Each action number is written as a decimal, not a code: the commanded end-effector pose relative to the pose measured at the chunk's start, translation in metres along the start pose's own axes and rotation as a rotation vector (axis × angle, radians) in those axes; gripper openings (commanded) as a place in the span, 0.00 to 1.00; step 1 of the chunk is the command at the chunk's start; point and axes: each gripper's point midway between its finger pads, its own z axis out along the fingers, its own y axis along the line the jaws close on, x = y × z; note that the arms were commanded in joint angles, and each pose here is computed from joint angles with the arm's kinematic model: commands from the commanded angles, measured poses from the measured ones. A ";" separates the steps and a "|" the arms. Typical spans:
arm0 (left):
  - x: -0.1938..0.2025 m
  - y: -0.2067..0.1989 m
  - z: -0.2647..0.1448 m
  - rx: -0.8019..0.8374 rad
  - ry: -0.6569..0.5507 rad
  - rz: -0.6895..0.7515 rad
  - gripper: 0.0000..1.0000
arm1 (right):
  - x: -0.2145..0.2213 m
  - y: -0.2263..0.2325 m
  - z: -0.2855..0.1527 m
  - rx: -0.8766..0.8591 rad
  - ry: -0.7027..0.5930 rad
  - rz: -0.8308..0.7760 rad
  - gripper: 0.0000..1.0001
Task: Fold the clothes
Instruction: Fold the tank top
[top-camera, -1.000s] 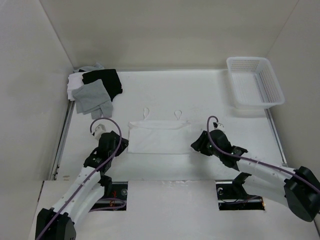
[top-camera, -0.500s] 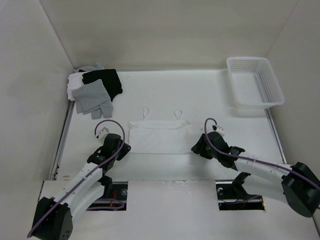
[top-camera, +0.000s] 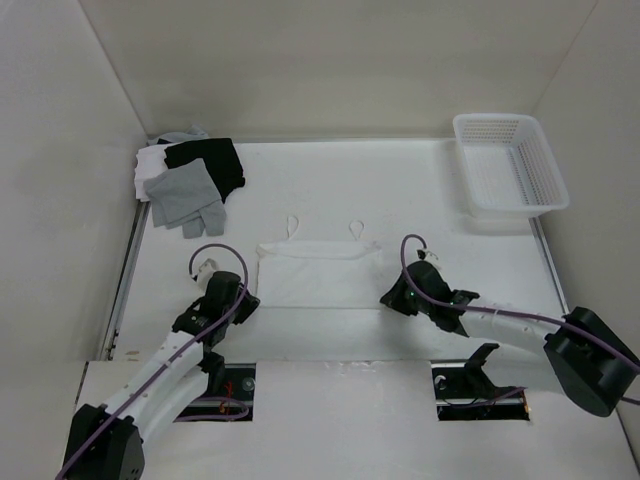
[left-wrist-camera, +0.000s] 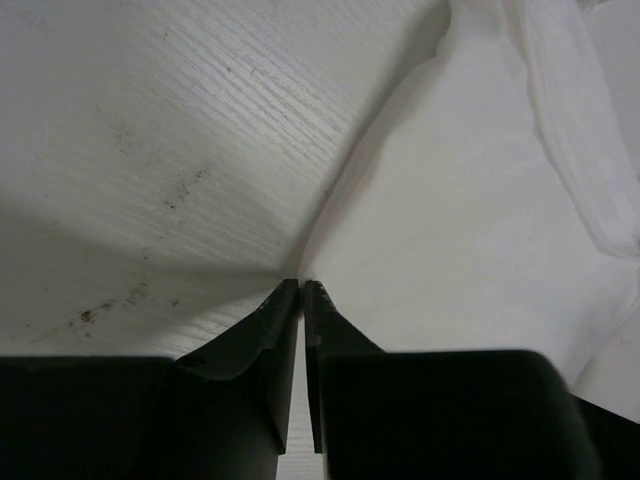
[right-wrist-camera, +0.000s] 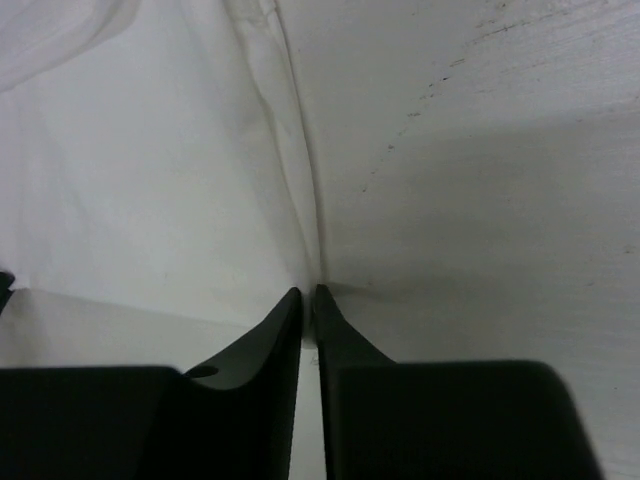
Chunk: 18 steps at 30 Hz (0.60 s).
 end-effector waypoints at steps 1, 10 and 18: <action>-0.001 -0.019 -0.008 0.105 -0.003 -0.002 0.05 | -0.003 0.021 -0.004 -0.068 -0.006 0.002 0.10; -0.073 -0.103 -0.128 0.424 -0.240 0.076 0.00 | -0.021 0.058 -0.115 -0.241 -0.123 -0.059 0.06; -0.110 -0.133 -0.213 0.562 -0.362 0.096 0.01 | -0.040 0.081 -0.223 -0.357 -0.179 -0.095 0.07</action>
